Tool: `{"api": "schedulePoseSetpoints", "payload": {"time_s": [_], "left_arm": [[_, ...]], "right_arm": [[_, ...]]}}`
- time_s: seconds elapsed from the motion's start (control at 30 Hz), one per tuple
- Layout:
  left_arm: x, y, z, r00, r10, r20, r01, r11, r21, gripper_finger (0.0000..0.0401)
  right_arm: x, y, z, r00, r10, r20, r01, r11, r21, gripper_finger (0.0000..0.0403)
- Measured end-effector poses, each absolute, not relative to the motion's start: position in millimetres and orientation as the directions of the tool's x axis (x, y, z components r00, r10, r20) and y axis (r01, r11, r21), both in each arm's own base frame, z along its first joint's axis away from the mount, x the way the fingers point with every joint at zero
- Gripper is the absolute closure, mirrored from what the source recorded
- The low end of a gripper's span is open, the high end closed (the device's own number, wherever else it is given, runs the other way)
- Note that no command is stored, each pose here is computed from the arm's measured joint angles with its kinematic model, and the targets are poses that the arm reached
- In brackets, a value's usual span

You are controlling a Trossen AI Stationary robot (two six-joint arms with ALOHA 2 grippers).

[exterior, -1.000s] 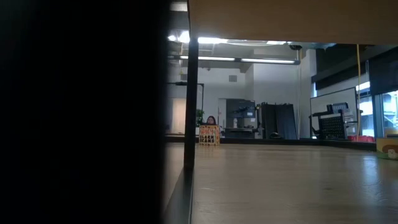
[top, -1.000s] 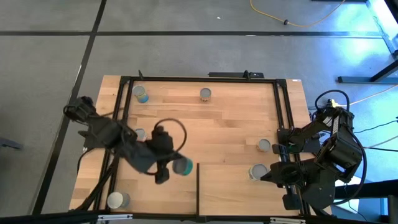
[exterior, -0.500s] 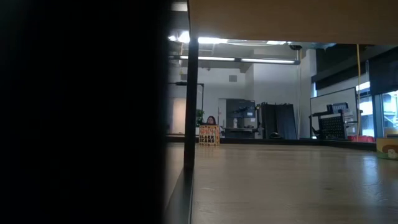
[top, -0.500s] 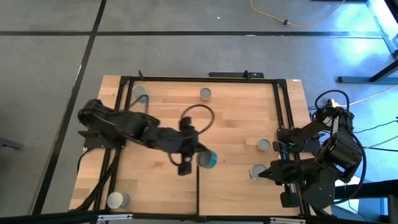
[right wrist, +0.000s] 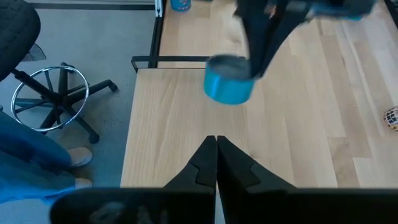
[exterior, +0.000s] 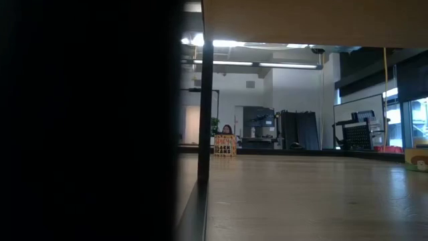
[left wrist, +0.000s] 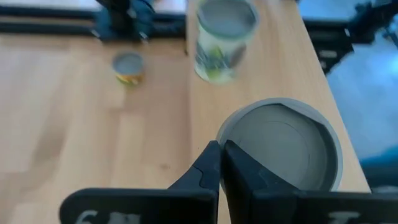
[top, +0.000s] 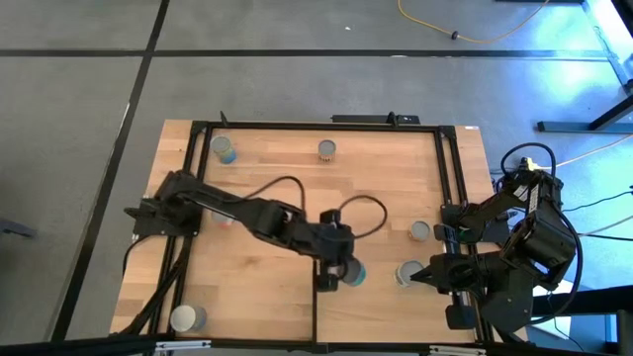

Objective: Pick and place cans onto a shelf
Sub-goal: Put the green tuna can on the shelf

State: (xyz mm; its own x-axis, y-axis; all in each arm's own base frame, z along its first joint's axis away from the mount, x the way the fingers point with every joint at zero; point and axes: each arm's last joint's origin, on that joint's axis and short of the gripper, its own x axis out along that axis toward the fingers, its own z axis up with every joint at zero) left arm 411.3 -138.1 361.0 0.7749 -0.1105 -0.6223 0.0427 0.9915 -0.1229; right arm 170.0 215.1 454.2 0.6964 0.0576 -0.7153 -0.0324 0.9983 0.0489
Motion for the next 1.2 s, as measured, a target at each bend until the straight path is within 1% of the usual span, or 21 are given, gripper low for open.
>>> {"api": "schedulePoseSetpoints", "payload": {"time_s": [0.17,0.37,0.5,0.63,0.73,0.83,0.93,1.07,1.2], "left_arm": [[420,-141,340,0.722,-0.118,-0.682,0.048,0.992,-0.121,0.0401],[414,-139,334,0.665,-0.094,-0.741,0.02,0.994,-0.108,0.0401],[412,-139,333,0.636,-0.124,-0.762,0.041,0.991,-0.127,0.0401],[409,-139,326,0.587,-0.115,-0.801,0.038,0.993,-0.114,0.0401],[411,-140,321,0.573,-0.112,-0.812,0.038,0.993,-0.11,0.0401],[413,-143,318,0.568,-0.139,-0.811,0.054,0.99,-0.132,0.0401],[413,-144,309,0.527,-0.135,-0.839,0.055,0.991,-0.124,0.0401],[417,-146,306,0.533,-0.143,-0.834,0.06,0.99,-0.131,0.0401],[417,-147,306,0.522,-0.177,-0.834,0.072,0.984,-0.164,0.0387]], "right_arm": [[170,215,454,0.696,0.058,-0.715,-0.033,0.998,0.048,0.0399],[170,215,454,0.696,0.058,-0.716,-0.034,0.998,0.047,0.0399],[170,215,454,0.696,0.058,-0.716,-0.037,0.998,0.044,0.0399],[170,215,454,0.696,0.057,-0.716,-0.038,0.998,0.043,0.0399],[170,215,454,0.695,0.057,-0.716,-0.038,0.998,0.042,0.0399],[170,215,454,0.695,0.056,-0.717,-0.043,0.998,0.037,0.0399],[170,215,454,0.695,0.057,-0.717,-0.049,0.998,0.032,0.0399],[170,215,454,0.695,0.057,-0.717,-0.049,0.998,0.032,0.0399],[170,215,454,0.695,0.058,-0.717,-0.05,0.998,0.032,0.0399]]}}
